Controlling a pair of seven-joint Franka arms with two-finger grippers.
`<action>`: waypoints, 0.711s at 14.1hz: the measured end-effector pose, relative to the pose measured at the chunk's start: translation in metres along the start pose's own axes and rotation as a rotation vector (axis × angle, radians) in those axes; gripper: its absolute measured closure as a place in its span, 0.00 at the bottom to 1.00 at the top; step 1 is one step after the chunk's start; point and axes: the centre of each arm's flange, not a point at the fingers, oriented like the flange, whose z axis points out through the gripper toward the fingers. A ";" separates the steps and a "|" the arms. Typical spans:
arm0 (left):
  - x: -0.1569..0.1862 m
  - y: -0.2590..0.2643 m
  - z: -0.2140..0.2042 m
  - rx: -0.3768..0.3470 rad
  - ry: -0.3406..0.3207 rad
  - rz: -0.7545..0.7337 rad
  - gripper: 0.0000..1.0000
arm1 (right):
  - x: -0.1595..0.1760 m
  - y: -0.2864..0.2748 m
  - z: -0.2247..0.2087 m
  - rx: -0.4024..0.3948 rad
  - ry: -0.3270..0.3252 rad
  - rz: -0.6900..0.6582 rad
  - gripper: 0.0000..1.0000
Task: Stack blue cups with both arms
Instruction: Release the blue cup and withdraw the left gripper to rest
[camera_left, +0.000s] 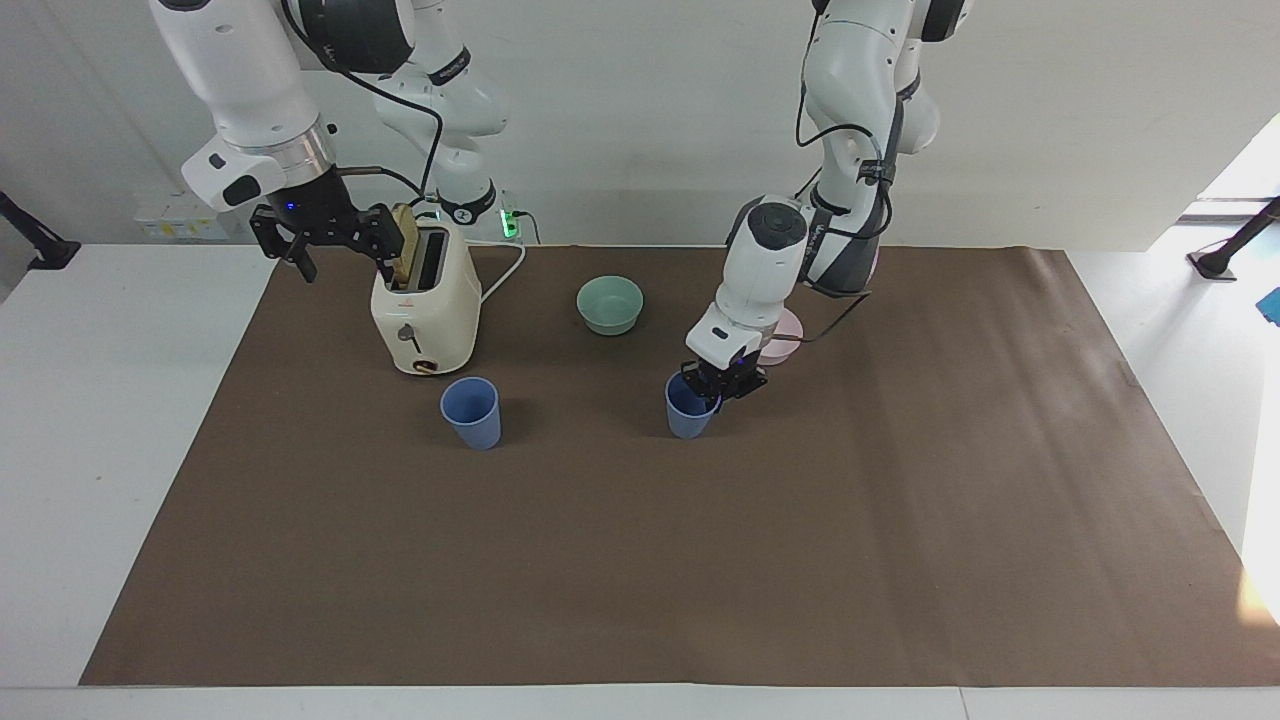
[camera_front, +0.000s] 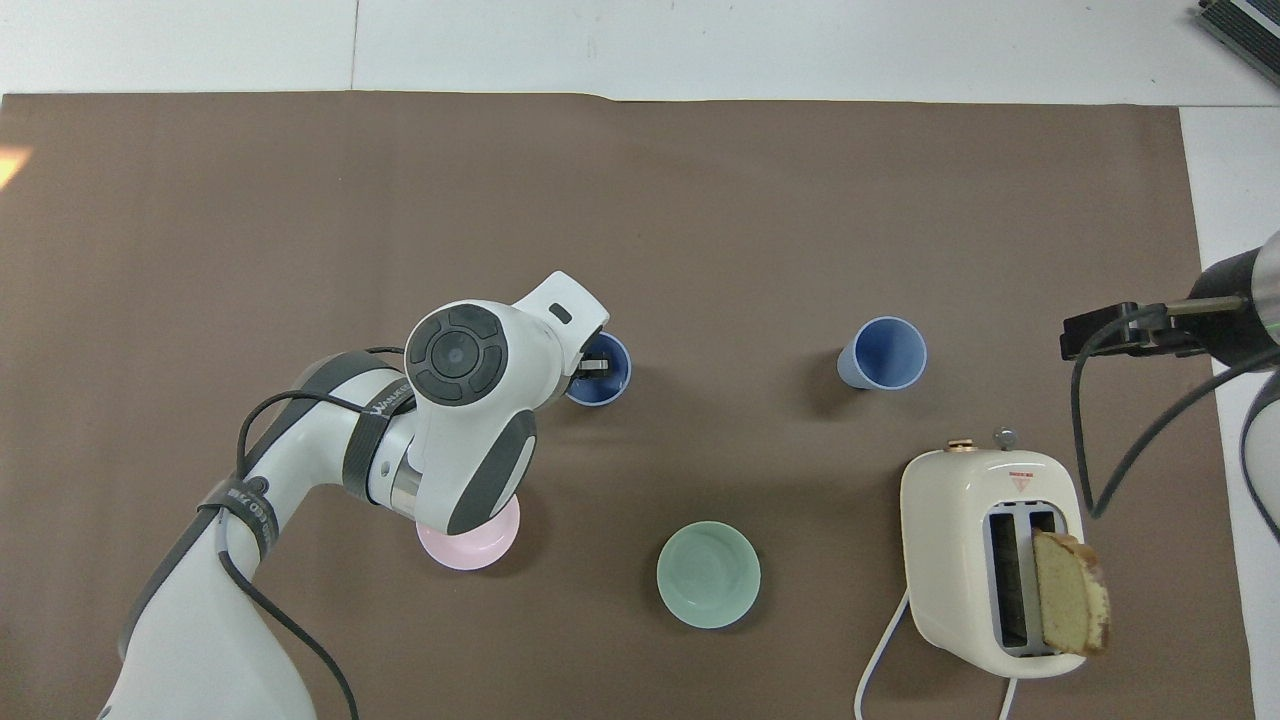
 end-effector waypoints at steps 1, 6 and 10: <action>0.002 -0.002 -0.001 0.000 0.005 -0.004 0.66 | 0.000 0.000 0.000 0.000 0.000 0.000 0.00; 0.027 -0.032 -0.041 -0.008 0.037 -0.038 0.08 | 0.001 0.001 0.003 0.000 0.002 0.002 0.00; 0.042 -0.097 -0.114 -0.002 0.003 0.008 0.00 | 0.009 0.004 0.044 0.011 0.035 0.010 0.00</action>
